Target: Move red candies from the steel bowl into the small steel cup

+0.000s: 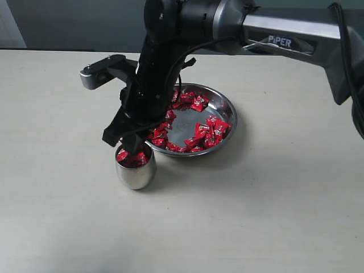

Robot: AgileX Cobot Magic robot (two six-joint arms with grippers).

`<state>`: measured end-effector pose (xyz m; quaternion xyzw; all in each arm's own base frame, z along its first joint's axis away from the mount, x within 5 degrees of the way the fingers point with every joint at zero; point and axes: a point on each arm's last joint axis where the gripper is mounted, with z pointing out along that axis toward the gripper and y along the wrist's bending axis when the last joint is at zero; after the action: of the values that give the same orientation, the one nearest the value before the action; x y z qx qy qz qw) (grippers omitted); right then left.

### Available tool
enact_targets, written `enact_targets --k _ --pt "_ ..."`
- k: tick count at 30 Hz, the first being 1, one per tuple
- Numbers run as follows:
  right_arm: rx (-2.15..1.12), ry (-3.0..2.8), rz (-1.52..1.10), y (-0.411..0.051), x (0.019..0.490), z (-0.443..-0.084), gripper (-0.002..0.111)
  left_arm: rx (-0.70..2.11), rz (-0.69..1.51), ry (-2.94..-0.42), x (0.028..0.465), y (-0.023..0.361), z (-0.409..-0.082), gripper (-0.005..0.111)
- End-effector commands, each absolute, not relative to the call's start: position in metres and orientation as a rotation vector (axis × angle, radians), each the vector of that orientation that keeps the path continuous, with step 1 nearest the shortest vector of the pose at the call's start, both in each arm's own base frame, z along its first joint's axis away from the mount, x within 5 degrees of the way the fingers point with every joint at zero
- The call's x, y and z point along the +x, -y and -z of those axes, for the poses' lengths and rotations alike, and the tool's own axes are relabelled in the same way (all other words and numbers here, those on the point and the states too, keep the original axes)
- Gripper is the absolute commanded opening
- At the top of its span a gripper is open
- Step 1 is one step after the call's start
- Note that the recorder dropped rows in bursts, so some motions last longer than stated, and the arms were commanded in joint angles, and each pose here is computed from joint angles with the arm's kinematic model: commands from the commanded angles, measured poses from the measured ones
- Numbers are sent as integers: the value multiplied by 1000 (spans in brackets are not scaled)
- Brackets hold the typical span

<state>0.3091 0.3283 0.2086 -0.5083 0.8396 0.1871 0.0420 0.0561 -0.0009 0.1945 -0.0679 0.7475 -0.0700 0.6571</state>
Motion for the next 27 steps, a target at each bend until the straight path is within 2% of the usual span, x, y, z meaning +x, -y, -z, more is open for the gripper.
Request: enact_targets --k 1,6,10,14,19,23,27 --pt "-1619 -2588 -552 -325 307 -205 33 -150 166 -1686 56 1 -194 0" --pt "-1622 -2591 -552 -325 306 -205 33 -150 166 -1686 56 1 -194 0" --pt "-1621 -2579 -532 -324 307 -206 41 -150 166 -1686 56 1 -194 0" --pt "-1547 -2602 -269 -314 320 -203 40 -150 166 -1686 56 1 -194 0" --pt "-1205 -2574 130 -295 353 -203 40 -150 166 -1686 56 1 -194 0" --pt "-1125 -2606 172 -282 365 -198 40 -150 166 -1686 56 1 -194 0" --pt "-1111 -2655 204 -273 375 -178 40 -150 166 -1686 56 1 -194 0"
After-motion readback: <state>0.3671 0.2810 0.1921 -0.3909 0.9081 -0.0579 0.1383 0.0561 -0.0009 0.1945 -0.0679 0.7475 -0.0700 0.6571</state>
